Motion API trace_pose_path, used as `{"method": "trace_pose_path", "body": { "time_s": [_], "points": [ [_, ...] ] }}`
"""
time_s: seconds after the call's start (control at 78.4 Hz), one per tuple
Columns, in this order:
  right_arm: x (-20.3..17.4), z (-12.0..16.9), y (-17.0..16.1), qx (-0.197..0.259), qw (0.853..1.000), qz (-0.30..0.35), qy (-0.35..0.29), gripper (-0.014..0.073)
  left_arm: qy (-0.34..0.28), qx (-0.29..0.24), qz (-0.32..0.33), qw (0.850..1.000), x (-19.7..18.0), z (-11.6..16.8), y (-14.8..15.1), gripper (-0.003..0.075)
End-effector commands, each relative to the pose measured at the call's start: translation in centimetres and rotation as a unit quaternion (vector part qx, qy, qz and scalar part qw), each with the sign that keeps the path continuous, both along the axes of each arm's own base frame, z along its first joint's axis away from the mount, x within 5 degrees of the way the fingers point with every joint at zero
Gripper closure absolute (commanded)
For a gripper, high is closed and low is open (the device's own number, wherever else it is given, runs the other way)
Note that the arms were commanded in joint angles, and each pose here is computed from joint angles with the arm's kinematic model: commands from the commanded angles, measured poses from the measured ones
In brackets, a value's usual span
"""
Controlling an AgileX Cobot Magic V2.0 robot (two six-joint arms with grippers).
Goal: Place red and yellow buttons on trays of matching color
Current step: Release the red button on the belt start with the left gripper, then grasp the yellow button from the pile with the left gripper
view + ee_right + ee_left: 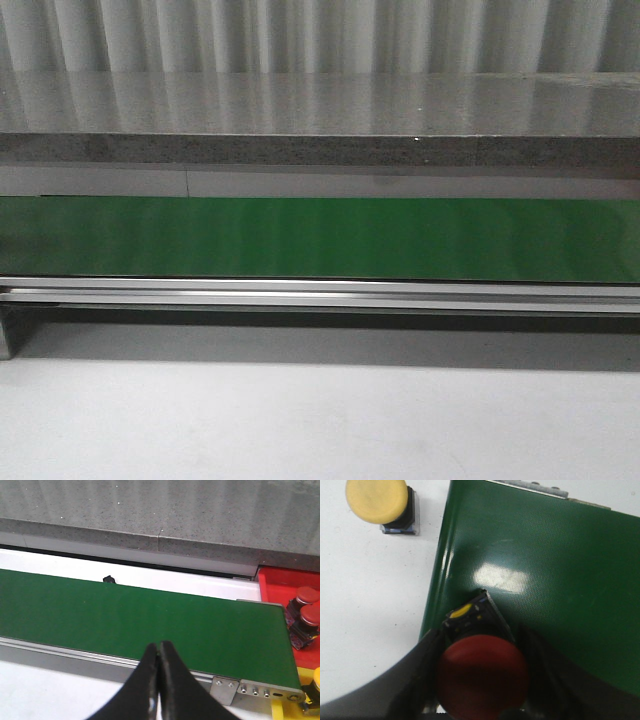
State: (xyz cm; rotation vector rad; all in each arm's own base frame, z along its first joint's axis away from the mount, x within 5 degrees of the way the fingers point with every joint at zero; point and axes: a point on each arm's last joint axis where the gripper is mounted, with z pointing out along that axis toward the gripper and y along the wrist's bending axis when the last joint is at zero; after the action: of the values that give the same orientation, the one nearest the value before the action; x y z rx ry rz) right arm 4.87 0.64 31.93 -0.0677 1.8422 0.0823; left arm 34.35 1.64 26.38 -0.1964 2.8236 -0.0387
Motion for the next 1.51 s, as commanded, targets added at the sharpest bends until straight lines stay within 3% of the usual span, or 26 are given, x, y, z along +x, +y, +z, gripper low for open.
{"method": "trace_pose_path", "body": {
  "time_s": [0.0,0.013,0.064,0.14,0.446,0.599,0.88,1.008,1.186,1.301,1.492],
  "points": [
    [0.1,1.3,0.0,-0.003,0.999,-0.001,-0.043,0.0662,-0.052,-0.011,0.001,0.999,0.1,2.2,-0.5,0.0367],
    [0.1,1.3,0.0,-0.003,0.999,-0.001,-0.043,0.0662,-0.055,-0.013,0.001,0.998,0.1,2.2,-0.5,0.0300],
    [0.1,1.3,0.0,-0.003,0.999,-0.001,-0.043,0.0662,-0.060,-0.014,0.002,0.998,0.2,2.3,-0.5,0.0199],
    [0.1,1.3,0.0,-0.003,0.999,-0.001,-0.043,0.0662,-0.067,-0.025,0.005,0.997,0.4,2.6,-0.7,0.0134],
    [0.1,1.3,0.0,-0.003,0.999,-0.001,-0.043,0.0662,-0.142,-0.055,0.012,0.988,1.7,6.1,-1.1,0.0135],
    [0.1,1.3,0.0,-0.003,0.999,-0.001,-0.043,0.0662,-0.165,-0.054,0.032,0.984,2.0,7.8,0.2,0.0135],
    [0.1,1.3,0.0,-0.003,0.999,-0.001,-0.043,0.0662,-0.126,-0.067,0.135,0.981,2.1,6.2,5.1,0.0135],
    [0.1,1.3,0.0,-0.003,0.999,-0.001,-0.043,0.0662,-0.104,-0.104,0.240,0.960,2.5,4.5,7.3,0.0135],
    [0.1,1.3,0.0,-0.003,0.999,-0.001,-0.043,0.0662,-0.058,-0.192,0.355,0.913,3.3,2.4,7.8,0.0135],
    [0.1,1.3,0.0,-0.003,0.999,-0.001,-0.043,0.0662,-0.054,-0.217,0.392,0.892,3.8,1.7,7.6,0.0135],
    [0.1,1.3,0.0,-0.003,0.999,-0.001,-0.043,0.0662,-0.073,-0.231,0.416,0.877,4.9,0.5,8.3,0.0135]
  ]
}}
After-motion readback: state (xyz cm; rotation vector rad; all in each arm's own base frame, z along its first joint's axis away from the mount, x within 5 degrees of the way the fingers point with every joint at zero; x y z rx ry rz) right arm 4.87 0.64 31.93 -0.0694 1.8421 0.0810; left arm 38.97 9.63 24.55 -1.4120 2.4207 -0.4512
